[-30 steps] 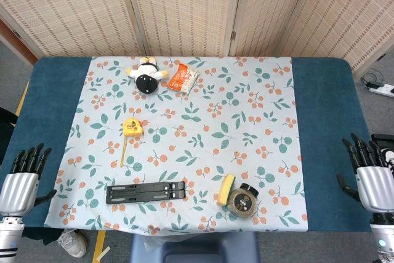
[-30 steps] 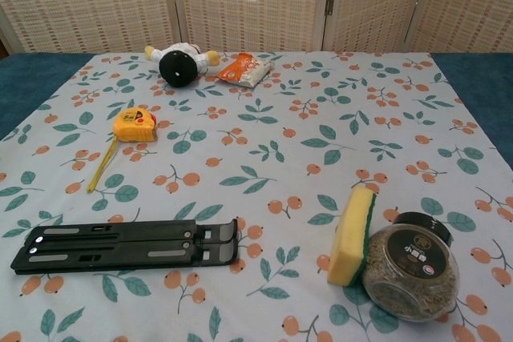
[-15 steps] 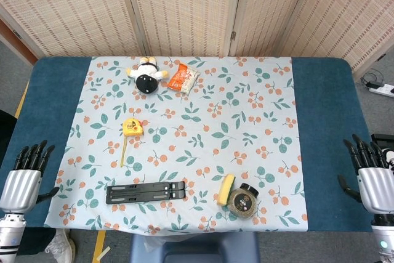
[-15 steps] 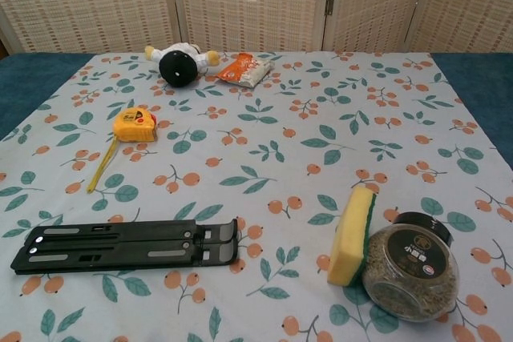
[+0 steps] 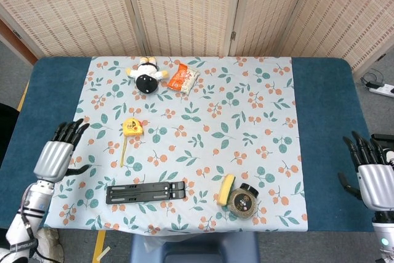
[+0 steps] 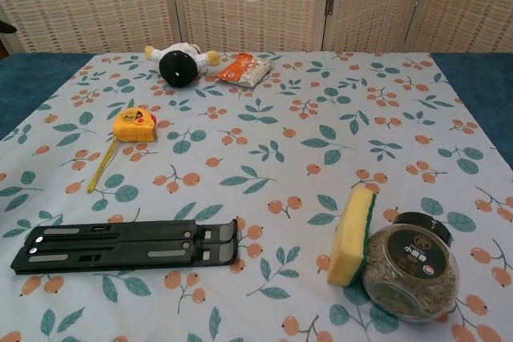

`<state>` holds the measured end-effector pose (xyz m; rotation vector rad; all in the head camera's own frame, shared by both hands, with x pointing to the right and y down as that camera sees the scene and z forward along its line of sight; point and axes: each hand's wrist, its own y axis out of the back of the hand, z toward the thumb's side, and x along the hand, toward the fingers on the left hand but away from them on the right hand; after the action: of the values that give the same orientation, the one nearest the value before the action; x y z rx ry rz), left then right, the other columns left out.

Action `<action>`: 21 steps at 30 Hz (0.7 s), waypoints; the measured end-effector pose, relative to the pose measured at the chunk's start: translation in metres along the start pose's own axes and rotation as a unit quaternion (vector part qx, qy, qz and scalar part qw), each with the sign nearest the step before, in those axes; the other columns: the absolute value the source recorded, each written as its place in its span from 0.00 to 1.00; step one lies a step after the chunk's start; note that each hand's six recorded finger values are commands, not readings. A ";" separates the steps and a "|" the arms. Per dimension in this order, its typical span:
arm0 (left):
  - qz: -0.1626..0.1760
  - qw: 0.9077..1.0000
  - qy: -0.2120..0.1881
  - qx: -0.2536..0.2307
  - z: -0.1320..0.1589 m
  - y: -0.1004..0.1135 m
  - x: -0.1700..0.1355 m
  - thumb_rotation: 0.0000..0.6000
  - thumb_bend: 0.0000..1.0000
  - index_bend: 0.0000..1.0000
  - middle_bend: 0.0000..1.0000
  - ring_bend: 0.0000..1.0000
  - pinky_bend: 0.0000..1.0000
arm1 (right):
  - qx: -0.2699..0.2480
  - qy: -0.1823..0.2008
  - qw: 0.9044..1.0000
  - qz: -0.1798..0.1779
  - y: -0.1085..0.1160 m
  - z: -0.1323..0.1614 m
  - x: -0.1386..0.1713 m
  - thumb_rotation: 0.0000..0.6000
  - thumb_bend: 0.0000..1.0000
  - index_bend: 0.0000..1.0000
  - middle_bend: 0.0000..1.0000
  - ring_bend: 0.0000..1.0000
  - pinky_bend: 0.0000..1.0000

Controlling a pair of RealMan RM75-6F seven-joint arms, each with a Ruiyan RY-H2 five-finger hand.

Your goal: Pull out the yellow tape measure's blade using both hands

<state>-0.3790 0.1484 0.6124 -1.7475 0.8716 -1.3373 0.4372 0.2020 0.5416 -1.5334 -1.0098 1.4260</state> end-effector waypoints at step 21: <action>-0.112 0.993 -0.025 0.002 0.090 -0.078 0.132 1.00 0.12 0.09 0.09 0.08 0.00 | 0.000 -0.002 1.000 -0.005 0.006 -0.001 0.002 1.00 0.40 0.00 0.00 0.08 0.00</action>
<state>-0.2564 0.0863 0.7260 -1.9115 0.6610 -1.4293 0.4386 0.2021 0.5357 -1.5251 -1.0187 1.4217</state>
